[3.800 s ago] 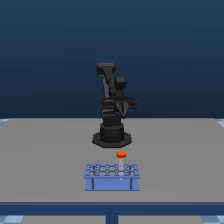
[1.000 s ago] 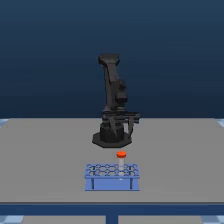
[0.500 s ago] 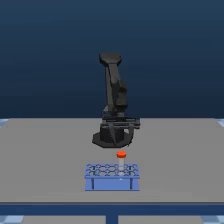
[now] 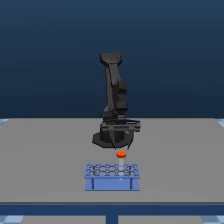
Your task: Pick up the centrifuge tube on the rack
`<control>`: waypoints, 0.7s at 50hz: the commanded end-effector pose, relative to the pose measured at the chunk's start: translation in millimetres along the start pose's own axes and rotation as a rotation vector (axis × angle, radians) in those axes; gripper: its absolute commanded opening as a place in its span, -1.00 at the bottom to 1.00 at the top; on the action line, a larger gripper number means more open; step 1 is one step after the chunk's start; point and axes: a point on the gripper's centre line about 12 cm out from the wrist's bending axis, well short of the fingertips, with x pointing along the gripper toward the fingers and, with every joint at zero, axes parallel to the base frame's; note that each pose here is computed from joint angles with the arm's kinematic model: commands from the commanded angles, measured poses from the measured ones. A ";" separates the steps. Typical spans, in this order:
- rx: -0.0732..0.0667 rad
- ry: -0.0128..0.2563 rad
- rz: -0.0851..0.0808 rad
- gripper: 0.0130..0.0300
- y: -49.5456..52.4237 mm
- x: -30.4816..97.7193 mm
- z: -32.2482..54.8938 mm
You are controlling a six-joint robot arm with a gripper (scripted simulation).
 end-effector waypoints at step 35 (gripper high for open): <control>-0.003 -0.005 0.001 1.00 -0.2 2.7 -7.4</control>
